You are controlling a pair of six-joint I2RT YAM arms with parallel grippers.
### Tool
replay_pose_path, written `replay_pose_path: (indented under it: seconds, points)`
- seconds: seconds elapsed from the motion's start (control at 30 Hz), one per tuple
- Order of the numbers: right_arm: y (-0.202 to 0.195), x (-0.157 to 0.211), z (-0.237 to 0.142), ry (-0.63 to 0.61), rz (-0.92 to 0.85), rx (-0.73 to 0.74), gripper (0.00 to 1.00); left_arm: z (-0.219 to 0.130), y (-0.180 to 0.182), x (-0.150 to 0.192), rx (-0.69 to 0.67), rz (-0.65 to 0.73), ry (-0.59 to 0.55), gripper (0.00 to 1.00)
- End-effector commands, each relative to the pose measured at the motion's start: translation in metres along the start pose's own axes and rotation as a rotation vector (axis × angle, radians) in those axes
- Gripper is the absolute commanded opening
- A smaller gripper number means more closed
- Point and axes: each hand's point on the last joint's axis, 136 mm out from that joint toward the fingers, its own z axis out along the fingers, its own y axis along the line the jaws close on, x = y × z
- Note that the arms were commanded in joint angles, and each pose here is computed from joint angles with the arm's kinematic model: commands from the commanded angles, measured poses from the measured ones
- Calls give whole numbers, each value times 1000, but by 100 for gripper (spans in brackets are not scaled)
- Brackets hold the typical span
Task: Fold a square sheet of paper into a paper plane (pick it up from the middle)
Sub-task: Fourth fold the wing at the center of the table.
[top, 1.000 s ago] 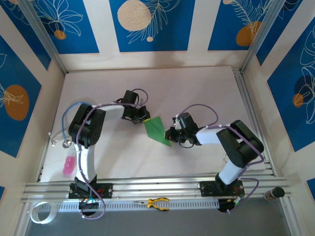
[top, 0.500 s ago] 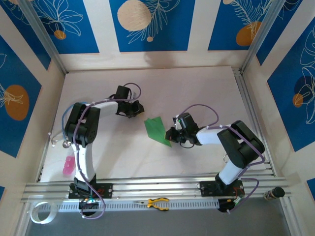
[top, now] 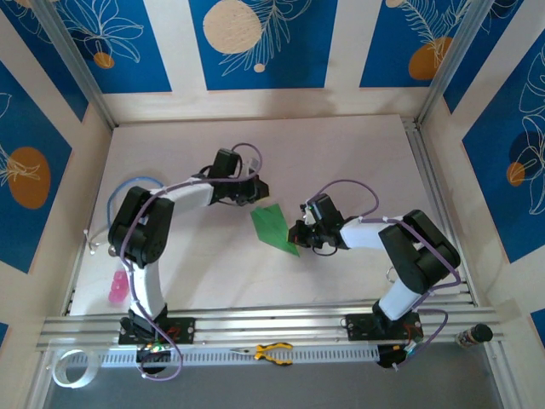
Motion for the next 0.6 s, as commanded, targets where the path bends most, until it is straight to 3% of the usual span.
replay_pose_path:
  seconds: [0.0, 0.17, 0.57]
  points:
    - [-52, 41, -2, 127, 68, 194, 0, 11, 26, 17, -12, -43, 34, 10]
    - [-56, 42, -5, 115, 74, 214, 0, 20, 50, 29, -36, -81, 27, 10]
    - [-59, 45, -7, 118, 73, 223, 0, -1, 115, 16, -292, -213, -20, 9]
